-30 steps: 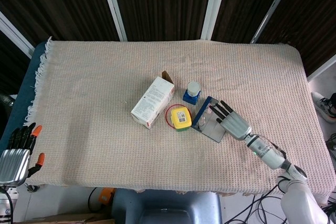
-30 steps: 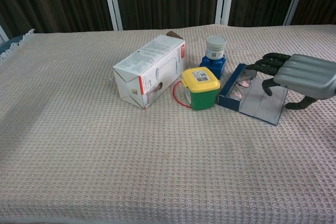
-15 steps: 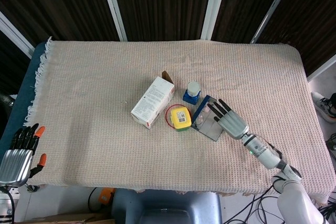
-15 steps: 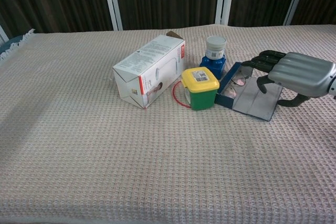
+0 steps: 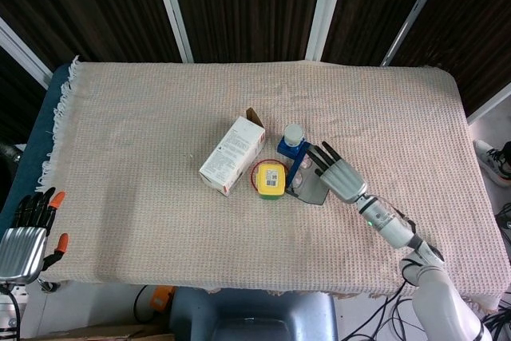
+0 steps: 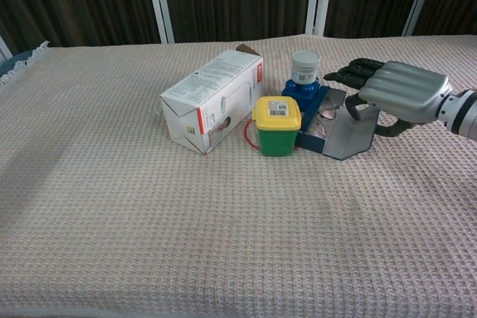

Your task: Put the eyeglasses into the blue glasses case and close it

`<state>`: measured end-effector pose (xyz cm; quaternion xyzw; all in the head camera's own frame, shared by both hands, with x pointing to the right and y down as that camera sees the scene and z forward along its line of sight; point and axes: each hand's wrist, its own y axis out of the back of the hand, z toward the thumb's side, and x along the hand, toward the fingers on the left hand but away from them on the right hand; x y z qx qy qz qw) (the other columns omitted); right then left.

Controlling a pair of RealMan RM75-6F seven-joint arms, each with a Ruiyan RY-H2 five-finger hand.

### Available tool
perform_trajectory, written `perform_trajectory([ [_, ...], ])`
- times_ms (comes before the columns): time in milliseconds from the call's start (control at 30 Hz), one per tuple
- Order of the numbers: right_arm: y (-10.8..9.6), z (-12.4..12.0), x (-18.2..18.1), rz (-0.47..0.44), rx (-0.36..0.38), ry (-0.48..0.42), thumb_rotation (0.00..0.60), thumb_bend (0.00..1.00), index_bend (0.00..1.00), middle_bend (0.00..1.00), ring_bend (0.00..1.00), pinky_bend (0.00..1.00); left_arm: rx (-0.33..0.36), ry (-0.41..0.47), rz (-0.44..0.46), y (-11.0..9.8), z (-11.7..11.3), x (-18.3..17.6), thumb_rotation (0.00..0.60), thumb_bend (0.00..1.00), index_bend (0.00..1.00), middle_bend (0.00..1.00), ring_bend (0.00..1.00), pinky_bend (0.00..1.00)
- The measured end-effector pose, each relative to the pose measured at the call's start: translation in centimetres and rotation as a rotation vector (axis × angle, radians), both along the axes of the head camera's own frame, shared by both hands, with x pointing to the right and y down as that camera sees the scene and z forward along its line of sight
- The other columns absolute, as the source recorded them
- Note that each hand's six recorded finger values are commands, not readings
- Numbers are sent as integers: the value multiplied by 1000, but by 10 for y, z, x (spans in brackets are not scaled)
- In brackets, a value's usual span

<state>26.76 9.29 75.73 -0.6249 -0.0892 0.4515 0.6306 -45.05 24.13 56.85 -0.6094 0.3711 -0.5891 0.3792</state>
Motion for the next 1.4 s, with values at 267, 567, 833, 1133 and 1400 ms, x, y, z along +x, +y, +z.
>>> perform_trajectory([
  [267,0,4,-11,-14,-4,4,600,489,698,46,0,0,7,8,-12,0,-3,-3,600,428,0,0,4,35],
  [567,7,2,-2,-18,-8,-1,600,628,733,59,0,0,6,15,-8,1,-4,-4,600,428,0,0,4,35],
  [833,22,-12,13,-44,6,-35,600,632,743,65,0,0,7,15,3,2,-4,-1,600,427,0,0,4,35],
  [1133,56,-34,39,-80,-7,-89,600,633,744,69,0,0,16,21,5,4,-7,-1,600,426,0,0,4,35],
  [1400,76,-54,45,-102,-22,-164,600,645,743,69,0,0,12,22,8,4,-6,-1,600,424,0,0,4,35],
])
